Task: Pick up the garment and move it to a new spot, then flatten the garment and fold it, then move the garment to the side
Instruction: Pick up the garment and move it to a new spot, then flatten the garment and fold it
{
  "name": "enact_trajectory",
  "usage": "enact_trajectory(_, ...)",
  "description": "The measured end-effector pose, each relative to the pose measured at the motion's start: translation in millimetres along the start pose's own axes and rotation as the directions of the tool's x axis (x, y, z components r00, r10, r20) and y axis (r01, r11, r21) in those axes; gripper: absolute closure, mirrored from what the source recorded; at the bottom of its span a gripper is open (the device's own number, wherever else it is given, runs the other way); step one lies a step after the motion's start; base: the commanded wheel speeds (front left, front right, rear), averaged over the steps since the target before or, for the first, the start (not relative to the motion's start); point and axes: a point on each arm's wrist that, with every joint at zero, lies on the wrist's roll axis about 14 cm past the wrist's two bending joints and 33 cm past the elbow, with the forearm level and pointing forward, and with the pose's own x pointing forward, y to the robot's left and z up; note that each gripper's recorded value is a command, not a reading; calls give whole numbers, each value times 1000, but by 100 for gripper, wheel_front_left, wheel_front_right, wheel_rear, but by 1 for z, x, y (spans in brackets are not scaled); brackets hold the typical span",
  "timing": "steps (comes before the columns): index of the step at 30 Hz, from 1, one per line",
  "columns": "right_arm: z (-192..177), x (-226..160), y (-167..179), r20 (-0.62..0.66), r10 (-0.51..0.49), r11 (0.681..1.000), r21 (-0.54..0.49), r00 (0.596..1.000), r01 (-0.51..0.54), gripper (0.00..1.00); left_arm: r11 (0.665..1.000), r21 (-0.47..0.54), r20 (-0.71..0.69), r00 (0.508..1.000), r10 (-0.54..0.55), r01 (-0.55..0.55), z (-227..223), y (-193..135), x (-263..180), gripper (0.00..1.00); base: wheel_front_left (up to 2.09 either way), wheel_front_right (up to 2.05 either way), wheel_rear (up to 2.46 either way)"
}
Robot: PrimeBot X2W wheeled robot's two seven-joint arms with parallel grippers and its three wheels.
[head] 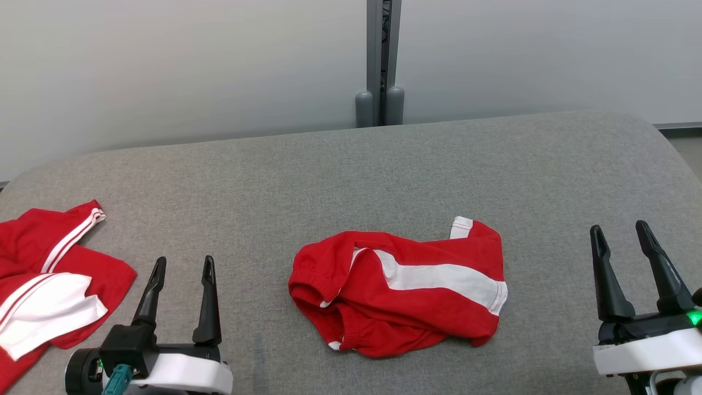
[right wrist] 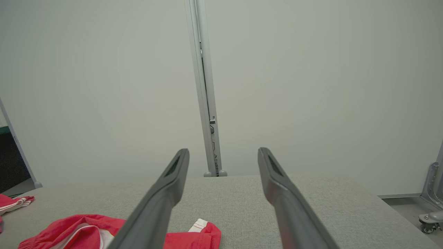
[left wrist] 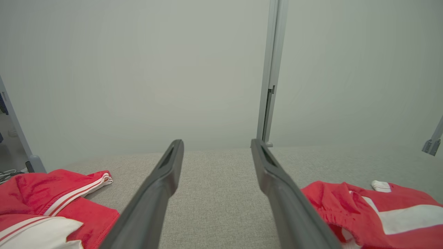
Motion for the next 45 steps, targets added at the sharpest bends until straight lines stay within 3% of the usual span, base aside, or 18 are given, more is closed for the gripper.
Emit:
enact_trajectory(38, 0, 2, 4, 4, 4, 1000, 10, 1000, -4, 0, 1000, -25, -6, 1000, 10, -10, -2, 1, 0, 0, 0, 0, 0)
enact_trajectory(45, -2, 1, 3, -1, 1, 1000, 11, 1000, -1, 0, 991, -122, -48, 996, -69, 63, -15, -18, -3, 0, 0, 0, 0)
